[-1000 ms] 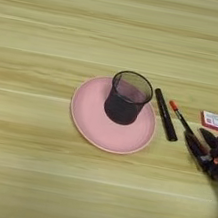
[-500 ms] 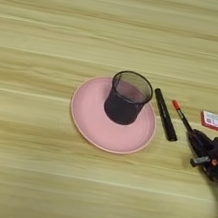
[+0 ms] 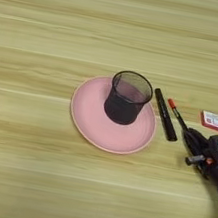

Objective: Move the objects on the table

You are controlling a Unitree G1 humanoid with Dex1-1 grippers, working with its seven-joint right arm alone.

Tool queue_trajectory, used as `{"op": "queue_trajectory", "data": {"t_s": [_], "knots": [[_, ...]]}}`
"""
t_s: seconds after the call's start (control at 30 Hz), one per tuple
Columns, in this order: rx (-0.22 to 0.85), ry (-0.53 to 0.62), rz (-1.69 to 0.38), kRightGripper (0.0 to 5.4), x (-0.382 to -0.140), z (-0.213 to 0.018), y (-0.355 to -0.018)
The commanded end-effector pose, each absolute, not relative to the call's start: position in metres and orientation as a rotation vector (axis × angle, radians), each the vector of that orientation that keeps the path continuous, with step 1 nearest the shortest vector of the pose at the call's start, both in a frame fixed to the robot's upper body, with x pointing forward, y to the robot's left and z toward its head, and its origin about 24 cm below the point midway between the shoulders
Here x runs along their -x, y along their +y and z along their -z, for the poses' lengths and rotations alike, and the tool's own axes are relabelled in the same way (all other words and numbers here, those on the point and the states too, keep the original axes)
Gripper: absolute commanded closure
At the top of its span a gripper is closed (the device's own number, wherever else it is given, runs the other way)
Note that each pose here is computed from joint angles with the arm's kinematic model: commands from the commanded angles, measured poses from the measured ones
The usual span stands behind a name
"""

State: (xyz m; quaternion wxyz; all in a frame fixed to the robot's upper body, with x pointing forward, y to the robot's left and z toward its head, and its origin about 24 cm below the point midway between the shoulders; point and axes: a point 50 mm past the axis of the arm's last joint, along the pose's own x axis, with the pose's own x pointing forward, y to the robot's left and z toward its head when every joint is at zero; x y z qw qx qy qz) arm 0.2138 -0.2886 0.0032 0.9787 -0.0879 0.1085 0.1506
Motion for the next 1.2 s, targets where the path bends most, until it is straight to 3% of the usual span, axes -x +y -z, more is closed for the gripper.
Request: {"op": "queue_trajectory", "data": {"t_s": [0.03, 0.57, 1.2], "knots": [[0.211, 0.163, -0.291, 4.88, -0.223, -0.021, -0.289], [0.218, 0.057, -0.291, 4.89, -0.234, -0.049, -0.277], [0.228, -0.019, -0.464, 4.89, -0.231, -0.068, -0.232]]}}
